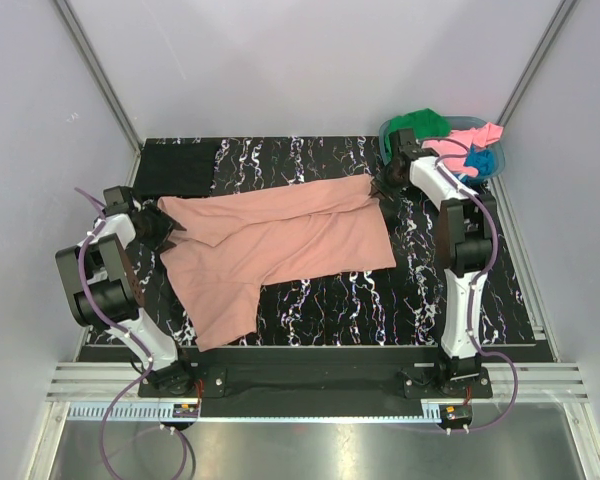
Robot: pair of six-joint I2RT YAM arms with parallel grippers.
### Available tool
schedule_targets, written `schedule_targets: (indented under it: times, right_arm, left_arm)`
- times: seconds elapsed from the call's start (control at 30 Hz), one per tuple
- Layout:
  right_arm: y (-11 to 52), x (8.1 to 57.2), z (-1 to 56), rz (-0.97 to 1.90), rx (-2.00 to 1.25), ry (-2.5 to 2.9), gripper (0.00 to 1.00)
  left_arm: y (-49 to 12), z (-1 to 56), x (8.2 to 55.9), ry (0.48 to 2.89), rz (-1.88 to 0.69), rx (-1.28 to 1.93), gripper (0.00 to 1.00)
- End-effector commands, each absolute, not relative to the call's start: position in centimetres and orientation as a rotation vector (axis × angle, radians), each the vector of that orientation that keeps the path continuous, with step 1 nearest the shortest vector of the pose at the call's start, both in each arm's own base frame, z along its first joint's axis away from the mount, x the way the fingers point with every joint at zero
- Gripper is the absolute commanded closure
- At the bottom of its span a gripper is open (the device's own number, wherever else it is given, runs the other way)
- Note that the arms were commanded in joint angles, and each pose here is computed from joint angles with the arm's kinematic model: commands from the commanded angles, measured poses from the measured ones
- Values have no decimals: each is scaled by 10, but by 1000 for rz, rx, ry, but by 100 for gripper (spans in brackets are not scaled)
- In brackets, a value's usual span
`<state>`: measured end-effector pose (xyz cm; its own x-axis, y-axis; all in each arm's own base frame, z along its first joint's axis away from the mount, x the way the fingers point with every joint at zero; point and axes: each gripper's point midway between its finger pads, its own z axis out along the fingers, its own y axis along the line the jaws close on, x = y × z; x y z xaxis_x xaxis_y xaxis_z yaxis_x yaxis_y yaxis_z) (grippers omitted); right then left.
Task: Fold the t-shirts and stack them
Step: Fold the tshirt
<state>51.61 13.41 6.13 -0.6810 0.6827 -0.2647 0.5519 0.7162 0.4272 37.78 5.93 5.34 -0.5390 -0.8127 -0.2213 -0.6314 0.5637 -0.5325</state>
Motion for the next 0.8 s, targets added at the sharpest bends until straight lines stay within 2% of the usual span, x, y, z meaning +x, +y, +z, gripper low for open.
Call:
schedule_targets:
  times: [0.0,0.13,0.27,0.3,0.4,0.43,0.5,0.53,0.6,0.63,0.77]
  right_arm:
    - [128,507,76,420,931,2477,99]
    - [125,485,32,378,953,2562,96]
    - [121,478,26,341,945,2590,87]
    - [119,476,27,324,927,2593,74]
    - [114,477,41,299,821,2596,60]
    - [111,482,50,273,787,2581,51]
    - [107,474,64,233,663,2621,45]
    - [105,471,79,206,614,2610,36]
    - [101,457,88,167,498,2644,33]
    - [100,445,93,162,476,2657,25]
    - [100,404,93,182,450,2730,24]
  left_arm:
    - [62,60,386,2330,-541,-1119,43]
    - [60,61,385,2330,-550,-1119,43]
    - [62,65,385,2330,-541,-1114,43]
    - [62,66,385,2333,-539,-1110,44]
    - [61,71,383,2335,-532,-1111,44]
    - [60,74,378,2345,-519,-1116,46]
    - [58,75,370,2371,-468,-1120,46]
    - [53,73,360,2402,-456,-1137,46]
    - [41,78,347,2440,-412,-1121,45]
    - [29,75,339,2478,-396,-1098,44]
    - [8,77,303,2535,-281,-1122,40]
